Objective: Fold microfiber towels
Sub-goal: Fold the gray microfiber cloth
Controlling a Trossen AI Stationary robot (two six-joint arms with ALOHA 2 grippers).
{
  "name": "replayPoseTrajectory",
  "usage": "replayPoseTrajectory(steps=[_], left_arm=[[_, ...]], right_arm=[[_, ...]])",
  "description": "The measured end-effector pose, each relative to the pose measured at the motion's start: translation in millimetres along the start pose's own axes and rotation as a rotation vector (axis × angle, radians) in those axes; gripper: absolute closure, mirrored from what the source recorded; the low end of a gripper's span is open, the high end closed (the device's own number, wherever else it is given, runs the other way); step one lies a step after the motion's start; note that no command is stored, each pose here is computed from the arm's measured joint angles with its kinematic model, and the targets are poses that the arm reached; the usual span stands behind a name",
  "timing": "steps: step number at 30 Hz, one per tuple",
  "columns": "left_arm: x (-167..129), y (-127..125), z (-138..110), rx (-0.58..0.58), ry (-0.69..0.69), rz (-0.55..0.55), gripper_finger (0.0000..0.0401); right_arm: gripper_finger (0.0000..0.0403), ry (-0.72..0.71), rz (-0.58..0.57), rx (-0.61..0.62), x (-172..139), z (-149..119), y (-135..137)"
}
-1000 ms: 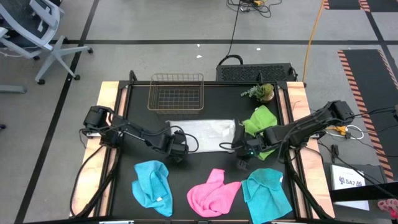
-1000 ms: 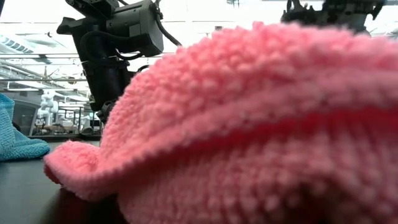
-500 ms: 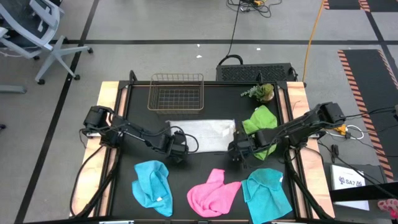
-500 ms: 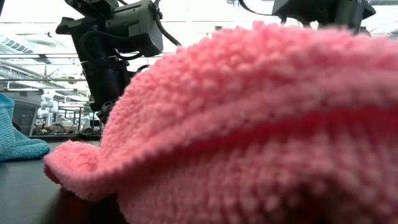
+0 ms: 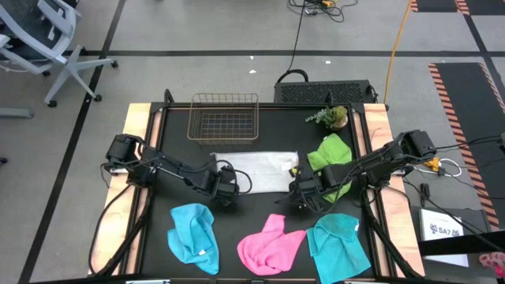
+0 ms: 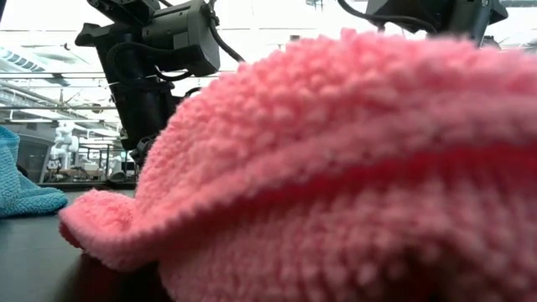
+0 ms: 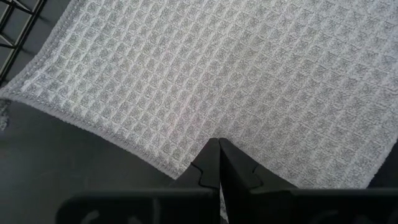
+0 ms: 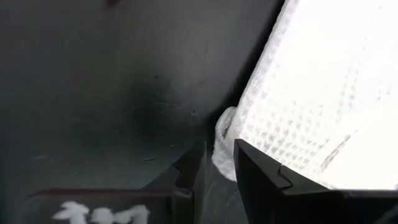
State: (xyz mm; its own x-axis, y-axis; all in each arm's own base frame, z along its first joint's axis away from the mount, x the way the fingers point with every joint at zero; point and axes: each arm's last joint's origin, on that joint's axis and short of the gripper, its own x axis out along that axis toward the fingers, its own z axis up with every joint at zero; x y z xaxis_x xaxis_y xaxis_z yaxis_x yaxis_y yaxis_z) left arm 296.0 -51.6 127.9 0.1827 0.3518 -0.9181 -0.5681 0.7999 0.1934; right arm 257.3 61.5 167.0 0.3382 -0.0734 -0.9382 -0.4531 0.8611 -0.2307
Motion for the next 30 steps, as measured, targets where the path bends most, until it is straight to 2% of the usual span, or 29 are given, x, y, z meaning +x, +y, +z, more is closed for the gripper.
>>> replayPoseTrajectory(steps=[9,16,30], left_arm=[[0,0,0,0.001,0.0,0.0,0.0398],[0,0,0,0.001,0.001,-0.001,0.0396],[0,0,0,-0.027,0.01,-0.01,0.0394]], right_arm=[[0.0326,-0.023,-0.006,-0.094,1,2,-1],[0.0326,-0.005,0.054,-0.116,8,-8,5],[0.0326,-0.072,0.021,-0.187,9,-3,2]])
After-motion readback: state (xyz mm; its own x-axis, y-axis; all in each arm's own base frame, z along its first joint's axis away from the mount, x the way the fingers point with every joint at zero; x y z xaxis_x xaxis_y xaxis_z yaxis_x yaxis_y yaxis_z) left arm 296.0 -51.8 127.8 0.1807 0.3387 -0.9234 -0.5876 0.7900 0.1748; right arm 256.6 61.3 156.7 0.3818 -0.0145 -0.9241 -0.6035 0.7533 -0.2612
